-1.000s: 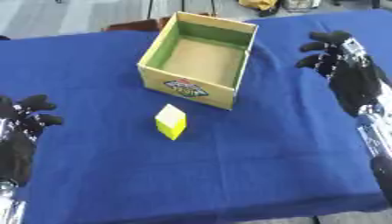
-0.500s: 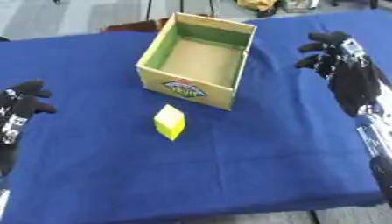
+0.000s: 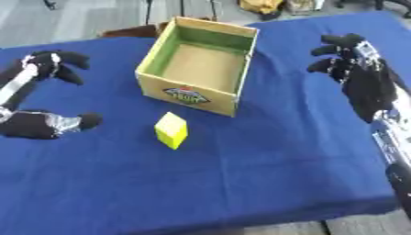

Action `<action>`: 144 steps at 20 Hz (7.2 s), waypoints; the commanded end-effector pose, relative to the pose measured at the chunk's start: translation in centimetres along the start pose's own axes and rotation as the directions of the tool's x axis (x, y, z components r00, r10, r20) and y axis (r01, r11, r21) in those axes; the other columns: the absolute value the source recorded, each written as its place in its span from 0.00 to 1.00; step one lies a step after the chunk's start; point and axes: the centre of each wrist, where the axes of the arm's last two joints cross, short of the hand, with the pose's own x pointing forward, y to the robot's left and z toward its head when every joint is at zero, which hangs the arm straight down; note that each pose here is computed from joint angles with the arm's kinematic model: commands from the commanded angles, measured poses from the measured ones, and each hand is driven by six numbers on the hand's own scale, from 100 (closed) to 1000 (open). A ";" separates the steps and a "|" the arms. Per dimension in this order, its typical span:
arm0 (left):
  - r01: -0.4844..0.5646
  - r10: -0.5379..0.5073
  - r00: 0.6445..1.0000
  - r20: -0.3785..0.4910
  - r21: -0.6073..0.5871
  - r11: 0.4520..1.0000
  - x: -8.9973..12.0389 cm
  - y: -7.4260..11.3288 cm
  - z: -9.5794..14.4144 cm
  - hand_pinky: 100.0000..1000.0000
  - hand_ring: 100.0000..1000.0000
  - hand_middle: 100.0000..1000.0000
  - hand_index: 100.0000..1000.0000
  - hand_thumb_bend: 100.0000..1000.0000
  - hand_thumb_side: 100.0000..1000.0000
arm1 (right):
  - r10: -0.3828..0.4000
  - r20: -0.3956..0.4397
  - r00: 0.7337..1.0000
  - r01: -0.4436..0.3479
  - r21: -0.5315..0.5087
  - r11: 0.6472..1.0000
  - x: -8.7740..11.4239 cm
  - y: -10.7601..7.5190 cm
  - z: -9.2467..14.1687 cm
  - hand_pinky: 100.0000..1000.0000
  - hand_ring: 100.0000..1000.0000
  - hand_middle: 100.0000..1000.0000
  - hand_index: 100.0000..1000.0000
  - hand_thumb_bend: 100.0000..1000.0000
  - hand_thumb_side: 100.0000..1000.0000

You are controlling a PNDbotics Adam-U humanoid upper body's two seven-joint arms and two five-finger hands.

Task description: Pick up objects on the table and place them in the box.

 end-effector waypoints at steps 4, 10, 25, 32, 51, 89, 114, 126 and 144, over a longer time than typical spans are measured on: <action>0.250 -0.242 0.968 0.063 -0.226 0.941 -0.9 1.3 -2.9 0.69 0.66 0.72 0.85 0.64 0.31 | 0.012 0.028 1.000 -0.013 0.024 1.000 0.9 -0.2 -0.6 0.81 0.58 0.65 0.84 0.00 0.88; 0.353 -0.329 0.935 0.129 -0.329 0.876 -2.2 -0.1 -5.1 0.68 0.65 0.71 0.84 0.62 0.26 | 0.011 0.031 0.999 -0.012 0.037 0.999 1.0 0.0 -0.8 0.81 0.58 0.65 0.84 0.00 0.88; 0.443 -0.393 0.896 0.207 -0.337 0.831 -3.2 -3.4 -8.2 0.68 0.66 0.70 0.83 0.58 0.21 | 0.012 0.037 0.999 -0.014 0.058 0.998 1.1 0.3 -1.1 0.81 0.58 0.65 0.84 0.00 0.89; 0.469 -0.419 0.880 0.224 -0.279 0.838 -3.3 -3.9 -9.2 0.69 0.67 0.70 0.83 0.57 0.18 | 0.011 0.040 0.999 -0.014 0.071 0.997 1.2 0.4 -1.3 0.81 0.58 0.65 0.84 0.00 0.89; 0.457 -0.371 0.878 0.303 -0.302 0.836 -2.9 -5.4 -10.6 0.70 0.65 0.68 0.82 0.51 0.19 | 0.009 0.037 0.999 -0.012 0.083 0.997 1.1 0.6 -1.3 0.81 0.58 0.65 0.84 0.00 0.89; 0.379 -0.376 0.925 0.050 -0.106 0.919 -3.7 4.3 -8.5 0.10 0.09 0.10 0.29 0.37 0.04 | 0.015 0.020 1.000 -0.017 0.117 0.993 0.8 1.0 -1.4 0.81 0.58 0.66 0.84 0.00 0.90; 0.364 -0.327 0.892 -0.311 0.067 0.929 -9.0 1.1 -8.4 0.81 0.78 0.80 0.88 1.00 0.82 | 0.005 0.058 0.998 -0.021 0.272 0.962 1.7 3.8 -3.4 0.81 0.58 0.66 0.84 0.00 0.91; 0.219 -0.230 0.972 -0.041 0.505 0.835 -2.4 7.1 -4.0 0.77 0.67 0.70 0.81 0.86 0.66 | -0.007 0.017 1.000 0.003 0.224 0.974 0.3 3.5 -2.2 0.81 0.58 0.65 0.83 0.00 0.91; -0.430 0.463 0.877 0.129 0.643 0.634 -1.8 -3.2 6.9 0.77 0.58 0.64 0.79 0.71 0.79 | -0.005 0.002 1.000 0.004 0.145 0.989 -0.4 2.5 -1.0 0.81 0.58 0.64 0.82 0.00 0.91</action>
